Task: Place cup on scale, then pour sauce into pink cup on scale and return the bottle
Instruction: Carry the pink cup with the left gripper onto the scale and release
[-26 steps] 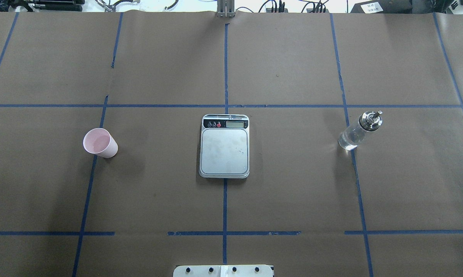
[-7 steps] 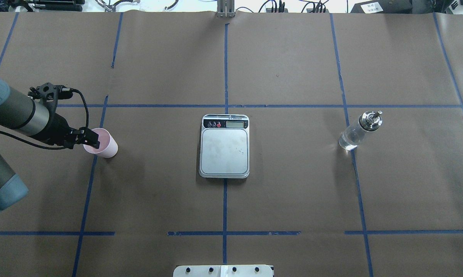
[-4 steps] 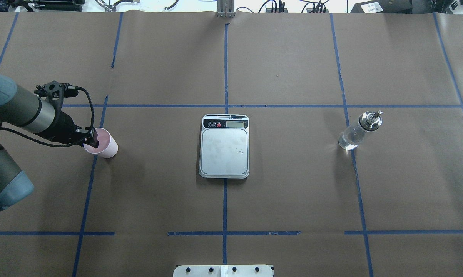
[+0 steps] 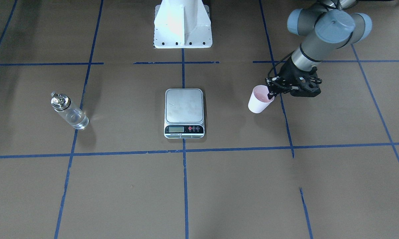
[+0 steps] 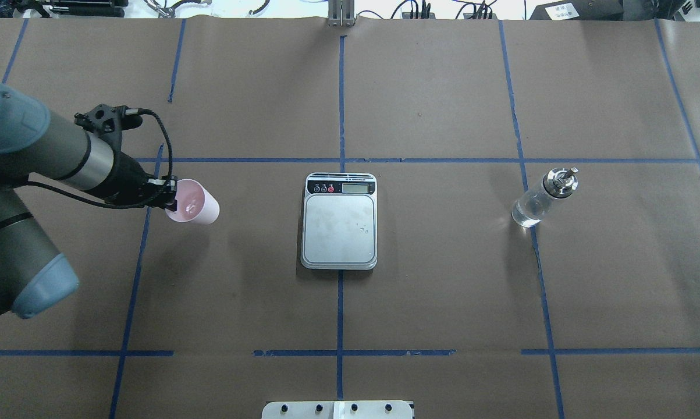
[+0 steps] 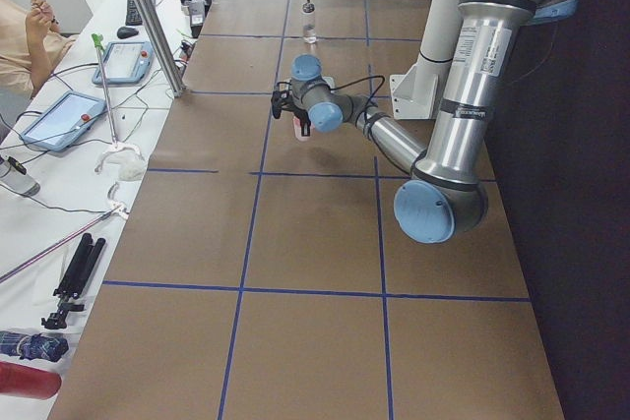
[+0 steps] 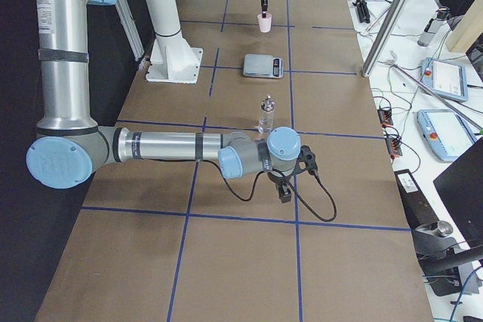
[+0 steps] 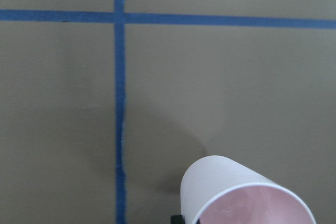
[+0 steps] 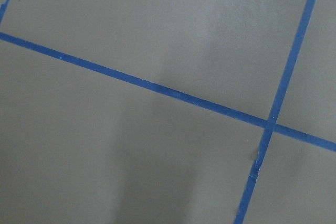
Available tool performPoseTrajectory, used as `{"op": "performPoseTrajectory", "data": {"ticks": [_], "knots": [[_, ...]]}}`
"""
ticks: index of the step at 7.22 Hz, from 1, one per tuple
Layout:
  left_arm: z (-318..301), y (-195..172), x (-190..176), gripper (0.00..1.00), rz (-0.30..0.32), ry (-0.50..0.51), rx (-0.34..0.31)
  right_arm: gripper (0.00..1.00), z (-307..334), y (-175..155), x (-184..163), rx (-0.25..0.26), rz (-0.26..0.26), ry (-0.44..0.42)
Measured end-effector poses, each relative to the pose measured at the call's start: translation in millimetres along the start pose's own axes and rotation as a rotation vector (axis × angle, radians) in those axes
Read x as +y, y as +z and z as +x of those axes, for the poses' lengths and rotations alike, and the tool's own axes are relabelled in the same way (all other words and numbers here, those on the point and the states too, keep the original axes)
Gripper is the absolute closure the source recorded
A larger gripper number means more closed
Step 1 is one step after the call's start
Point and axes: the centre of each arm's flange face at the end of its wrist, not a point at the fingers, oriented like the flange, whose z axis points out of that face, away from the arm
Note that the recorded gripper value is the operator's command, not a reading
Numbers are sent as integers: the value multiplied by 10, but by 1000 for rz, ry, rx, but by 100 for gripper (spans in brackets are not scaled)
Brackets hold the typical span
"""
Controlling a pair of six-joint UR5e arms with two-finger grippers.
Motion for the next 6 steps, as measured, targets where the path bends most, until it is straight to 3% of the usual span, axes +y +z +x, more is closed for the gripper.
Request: {"op": "performPoseTrajectory", "data": {"ticks": [2,4,6], "knots": [[1277,83,376,100,-24,-77,-39,0,-114,-83,-53,-11,18,-22],[1906,230,645,100,-36,-110,-58,0,-183,-128,-78,-26,28,-34],[2296,470,619,100,-21,-122,-89,0,-190,-124,-72,-38,27,-34]]}}
